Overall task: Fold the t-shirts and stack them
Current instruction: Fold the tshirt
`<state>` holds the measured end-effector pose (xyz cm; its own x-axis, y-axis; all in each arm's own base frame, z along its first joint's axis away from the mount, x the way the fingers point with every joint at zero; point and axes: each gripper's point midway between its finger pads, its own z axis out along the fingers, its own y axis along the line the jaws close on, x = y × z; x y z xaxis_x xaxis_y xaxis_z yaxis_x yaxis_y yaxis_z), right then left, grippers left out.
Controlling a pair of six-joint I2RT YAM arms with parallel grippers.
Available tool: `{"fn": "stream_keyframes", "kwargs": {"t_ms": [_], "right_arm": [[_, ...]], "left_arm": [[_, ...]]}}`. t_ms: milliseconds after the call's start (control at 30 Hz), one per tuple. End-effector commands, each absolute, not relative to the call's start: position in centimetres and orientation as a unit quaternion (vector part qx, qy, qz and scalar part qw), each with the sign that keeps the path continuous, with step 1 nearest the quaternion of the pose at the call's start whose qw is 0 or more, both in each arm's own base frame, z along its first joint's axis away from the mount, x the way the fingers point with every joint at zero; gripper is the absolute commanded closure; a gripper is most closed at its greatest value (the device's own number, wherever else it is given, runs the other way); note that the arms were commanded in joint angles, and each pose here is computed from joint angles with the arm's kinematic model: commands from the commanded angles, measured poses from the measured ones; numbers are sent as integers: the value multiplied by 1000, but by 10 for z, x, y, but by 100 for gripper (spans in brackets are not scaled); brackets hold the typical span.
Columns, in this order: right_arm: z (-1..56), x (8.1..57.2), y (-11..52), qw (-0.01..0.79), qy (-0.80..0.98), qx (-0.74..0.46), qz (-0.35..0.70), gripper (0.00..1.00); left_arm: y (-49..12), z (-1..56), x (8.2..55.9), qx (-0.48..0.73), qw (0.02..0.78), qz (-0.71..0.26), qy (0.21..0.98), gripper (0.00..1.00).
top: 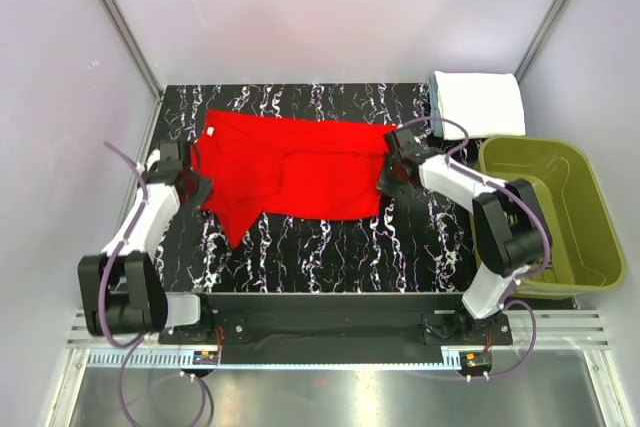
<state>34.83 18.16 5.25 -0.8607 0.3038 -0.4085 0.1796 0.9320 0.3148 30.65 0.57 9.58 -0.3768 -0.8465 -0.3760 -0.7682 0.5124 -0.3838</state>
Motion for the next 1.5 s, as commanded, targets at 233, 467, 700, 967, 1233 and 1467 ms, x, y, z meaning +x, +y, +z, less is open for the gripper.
{"fn": "stream_keyframes", "kwargs": {"t_ms": [233, 467, 700, 967, 1233, 1467], "right_arm": [[50, 403, 177, 205, 973, 57, 91, 100], [56, 436, 163, 198, 973, 64, 99, 99], [52, 452, 165, 183, 974, 64, 117, 97], [56, 469, 158, 186, 972, 82, 119, 95], [51, 481, 148, 181, 970, 108, 118, 91], [79, 492, 135, 228, 961, 123, 100, 66]], "left_arm": [[22, 138, 410, -481, 325, -68, 811, 100], [28, 118, 461, -497, 303, -68, 810, 100], [40, 117, 503, -513, 320, -87, 792, 100], [32, 118, 541, -497, 333, -137, 790, 100], [17, 98, 564, -477, 315, -178, 801, 100], [11, 91, 582, -474, 322, -211, 792, 100]]}}
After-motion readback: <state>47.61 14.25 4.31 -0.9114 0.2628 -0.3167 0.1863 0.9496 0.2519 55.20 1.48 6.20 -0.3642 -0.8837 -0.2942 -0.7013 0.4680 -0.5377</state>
